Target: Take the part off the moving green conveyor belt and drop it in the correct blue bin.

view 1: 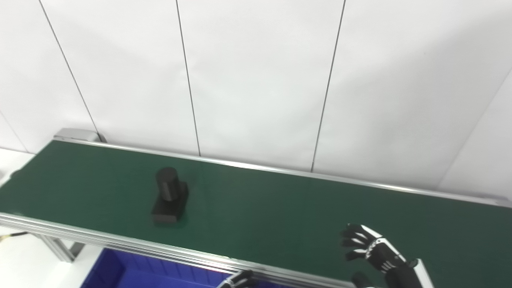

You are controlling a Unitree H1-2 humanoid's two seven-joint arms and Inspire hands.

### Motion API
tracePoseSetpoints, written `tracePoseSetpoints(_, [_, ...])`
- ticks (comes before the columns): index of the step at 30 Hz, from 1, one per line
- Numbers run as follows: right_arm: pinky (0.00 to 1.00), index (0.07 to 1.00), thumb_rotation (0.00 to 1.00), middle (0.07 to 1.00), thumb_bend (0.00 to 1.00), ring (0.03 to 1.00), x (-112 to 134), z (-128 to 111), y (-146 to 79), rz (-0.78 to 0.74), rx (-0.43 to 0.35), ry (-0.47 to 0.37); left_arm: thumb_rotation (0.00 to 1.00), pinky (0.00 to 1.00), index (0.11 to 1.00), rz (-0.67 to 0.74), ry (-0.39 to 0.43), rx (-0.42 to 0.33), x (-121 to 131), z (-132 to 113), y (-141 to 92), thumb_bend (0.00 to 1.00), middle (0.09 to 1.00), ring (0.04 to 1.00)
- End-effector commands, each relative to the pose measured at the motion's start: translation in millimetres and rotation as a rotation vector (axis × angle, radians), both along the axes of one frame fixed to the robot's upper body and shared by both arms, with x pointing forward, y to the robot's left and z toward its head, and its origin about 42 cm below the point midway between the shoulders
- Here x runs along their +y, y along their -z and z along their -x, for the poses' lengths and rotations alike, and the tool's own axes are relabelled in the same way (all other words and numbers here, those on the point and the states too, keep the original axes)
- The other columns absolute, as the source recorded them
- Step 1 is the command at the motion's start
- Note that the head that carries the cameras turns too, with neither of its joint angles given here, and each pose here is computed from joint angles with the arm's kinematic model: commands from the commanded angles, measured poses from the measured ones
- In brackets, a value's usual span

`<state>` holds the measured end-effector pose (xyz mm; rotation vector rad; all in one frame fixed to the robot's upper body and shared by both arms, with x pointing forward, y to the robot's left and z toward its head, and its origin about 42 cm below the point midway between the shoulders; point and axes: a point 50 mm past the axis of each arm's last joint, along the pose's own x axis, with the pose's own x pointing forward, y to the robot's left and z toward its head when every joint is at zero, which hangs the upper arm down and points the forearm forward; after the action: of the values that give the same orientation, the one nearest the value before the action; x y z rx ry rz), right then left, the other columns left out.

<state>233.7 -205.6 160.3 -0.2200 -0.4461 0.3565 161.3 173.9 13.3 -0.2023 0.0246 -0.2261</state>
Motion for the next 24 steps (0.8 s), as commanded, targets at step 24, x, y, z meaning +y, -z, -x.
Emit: tracePoseSetpoints(24, [0.68, 0.878, 0.4, 0.852, 0.51, 0.806, 47, -75, -58, 0.247, -0.014, -0.086, 0.53, 0.69, 0.821, -0.011, -0.009, -0.084, 2, -14, -10, 0.8, 0.792, 0.746])
